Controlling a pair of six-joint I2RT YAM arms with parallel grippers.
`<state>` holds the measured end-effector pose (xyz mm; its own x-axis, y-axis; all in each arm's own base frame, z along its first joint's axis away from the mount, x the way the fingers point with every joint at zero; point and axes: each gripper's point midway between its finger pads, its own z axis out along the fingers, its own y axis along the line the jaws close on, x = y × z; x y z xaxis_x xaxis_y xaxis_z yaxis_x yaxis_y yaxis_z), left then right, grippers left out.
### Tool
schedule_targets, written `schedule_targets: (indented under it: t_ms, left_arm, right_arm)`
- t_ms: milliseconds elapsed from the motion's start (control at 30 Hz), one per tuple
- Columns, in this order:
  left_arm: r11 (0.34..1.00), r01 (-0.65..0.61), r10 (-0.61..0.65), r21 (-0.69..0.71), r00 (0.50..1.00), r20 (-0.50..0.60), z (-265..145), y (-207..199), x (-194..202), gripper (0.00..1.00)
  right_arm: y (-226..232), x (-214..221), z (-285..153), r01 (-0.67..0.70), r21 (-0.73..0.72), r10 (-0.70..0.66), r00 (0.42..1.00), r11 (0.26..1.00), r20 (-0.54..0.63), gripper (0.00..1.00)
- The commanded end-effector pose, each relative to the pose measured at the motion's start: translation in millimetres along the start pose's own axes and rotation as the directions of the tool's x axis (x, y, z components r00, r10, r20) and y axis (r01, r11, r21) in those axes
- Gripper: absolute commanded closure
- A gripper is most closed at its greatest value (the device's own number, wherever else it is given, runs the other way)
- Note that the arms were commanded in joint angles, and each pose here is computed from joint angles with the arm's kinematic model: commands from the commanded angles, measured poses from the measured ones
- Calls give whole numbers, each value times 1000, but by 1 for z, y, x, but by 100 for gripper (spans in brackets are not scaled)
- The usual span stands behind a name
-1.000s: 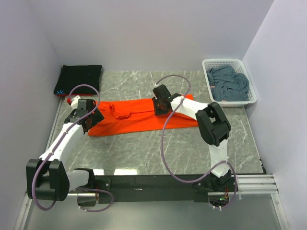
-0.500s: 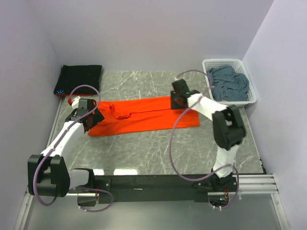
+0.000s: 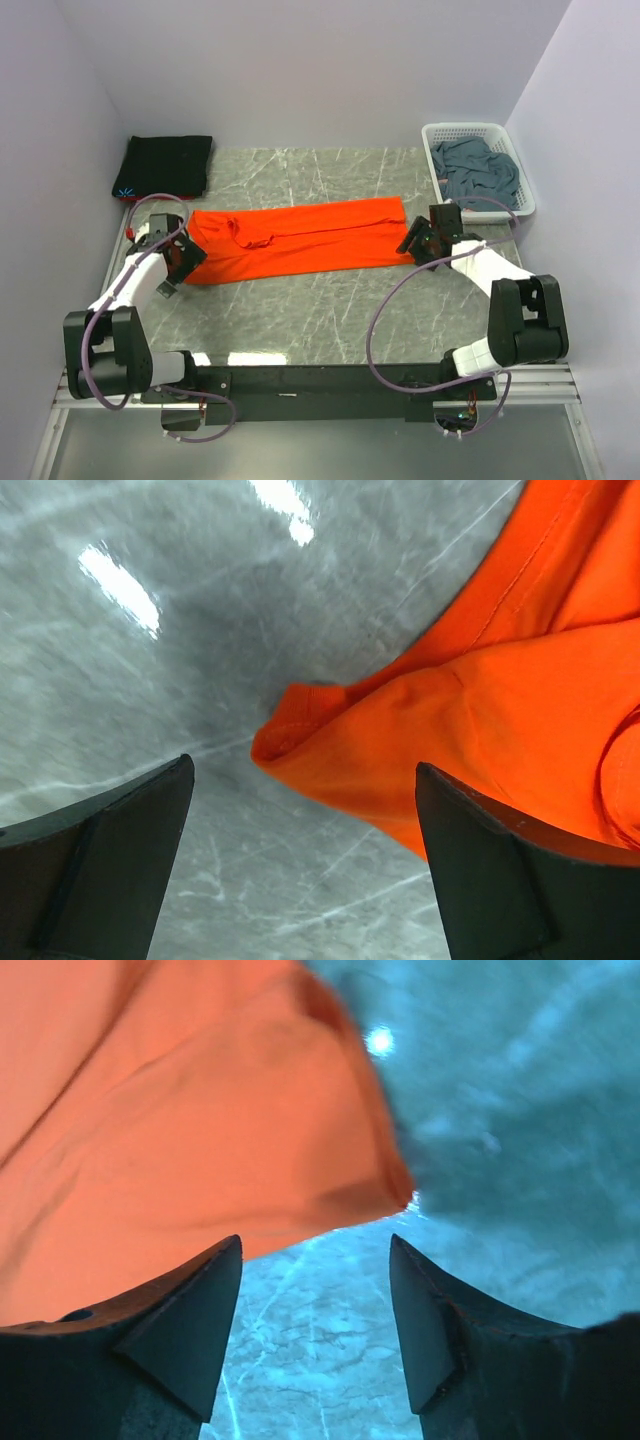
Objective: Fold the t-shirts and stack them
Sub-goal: Fold the tshirt
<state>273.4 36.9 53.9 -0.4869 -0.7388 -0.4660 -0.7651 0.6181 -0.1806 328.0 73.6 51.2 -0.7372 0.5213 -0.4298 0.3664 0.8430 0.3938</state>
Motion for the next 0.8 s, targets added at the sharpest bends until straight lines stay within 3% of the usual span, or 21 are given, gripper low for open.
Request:
schedule_targets:
  t_ms: [0, 200, 600, 767]
  left_arm:
    - [996, 89, -87, 29, 994, -63, 5, -5, 8, 3]
    - [983, 173, -167, 53, 981, -100, 12, -7, 12, 5]
    - [972, 223, -214, 72, 970, -116, 23, -13, 13, 13]
    - [971, 236, -229, 45, 966, -119, 27, -5, 17, 26]
  right_arm:
    - [8, -19, -6, -169, -88, 175, 982, 982, 71, 32]
    - [-3, -18, 7, -286, -114, 293, 955, 951, 52, 30]
    - [-12, -5, 35, -357, -95, 360, 933, 929, 14, 35]
    - [-15, -8, 33, -353, -74, 356, 934, 933, 30, 40]
